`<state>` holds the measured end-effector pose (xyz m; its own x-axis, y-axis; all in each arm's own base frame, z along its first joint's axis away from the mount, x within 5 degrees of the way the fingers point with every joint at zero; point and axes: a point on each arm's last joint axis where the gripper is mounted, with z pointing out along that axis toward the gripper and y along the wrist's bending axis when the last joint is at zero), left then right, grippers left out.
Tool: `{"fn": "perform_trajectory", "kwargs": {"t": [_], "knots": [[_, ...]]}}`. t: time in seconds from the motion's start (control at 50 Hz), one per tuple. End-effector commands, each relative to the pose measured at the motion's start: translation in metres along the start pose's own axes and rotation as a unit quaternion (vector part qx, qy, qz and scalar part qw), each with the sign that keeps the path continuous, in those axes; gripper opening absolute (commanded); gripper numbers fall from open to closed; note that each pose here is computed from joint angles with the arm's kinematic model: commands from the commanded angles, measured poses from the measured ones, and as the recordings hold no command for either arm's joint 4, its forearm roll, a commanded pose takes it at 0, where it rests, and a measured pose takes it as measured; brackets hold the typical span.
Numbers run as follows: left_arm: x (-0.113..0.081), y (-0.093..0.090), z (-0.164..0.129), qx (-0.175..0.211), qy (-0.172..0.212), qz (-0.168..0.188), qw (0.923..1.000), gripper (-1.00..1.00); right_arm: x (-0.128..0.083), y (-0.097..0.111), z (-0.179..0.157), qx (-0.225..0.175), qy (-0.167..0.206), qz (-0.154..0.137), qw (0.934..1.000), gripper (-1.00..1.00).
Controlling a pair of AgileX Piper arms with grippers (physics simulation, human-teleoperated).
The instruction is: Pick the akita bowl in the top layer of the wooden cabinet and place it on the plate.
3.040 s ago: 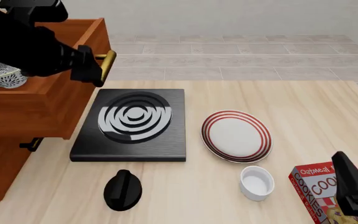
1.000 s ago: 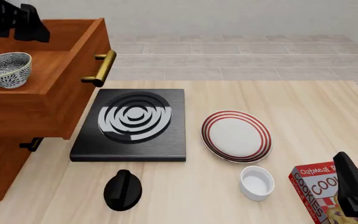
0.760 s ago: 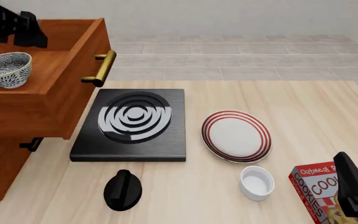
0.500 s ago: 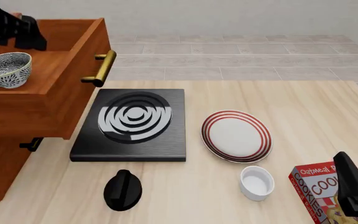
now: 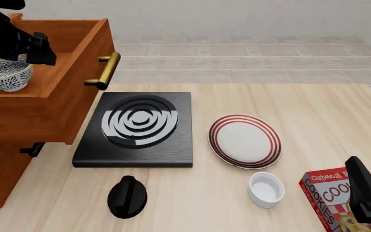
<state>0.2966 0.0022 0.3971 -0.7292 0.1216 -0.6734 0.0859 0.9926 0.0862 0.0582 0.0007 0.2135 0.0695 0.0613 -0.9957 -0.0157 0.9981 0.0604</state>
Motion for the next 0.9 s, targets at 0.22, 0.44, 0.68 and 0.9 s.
{"fn": "perform_trajectory", "kwargs": {"t": [0.22, 0.44, 0.68, 0.9], "knots": [[0.010, 0.003, 0.010, -0.003, 0.011, 0.000, 0.9999, 1.00, 0.000, 0.000, -0.001, 0.000, 0.000, -0.001, 1.0000, 1.00], [0.016, 0.009, 0.013, -0.011, 0.013, -0.007, 0.9998, 1.00, 0.000, 0.000, -0.001, -0.001, 0.001, -0.001, 1.0000, 1.00], [0.020, 0.009, 0.017, -0.011, 0.016, -0.013, 0.9997, 1.00, 0.000, 0.000, 0.000, -0.001, 0.001, -0.002, 1.0000, 1.00], [0.024, 0.009, 0.021, -0.012, 0.019, -0.020, 0.9996, 1.00, 0.000, 0.000, 0.000, -0.001, 0.001, -0.003, 1.0000, 1.00]]}}
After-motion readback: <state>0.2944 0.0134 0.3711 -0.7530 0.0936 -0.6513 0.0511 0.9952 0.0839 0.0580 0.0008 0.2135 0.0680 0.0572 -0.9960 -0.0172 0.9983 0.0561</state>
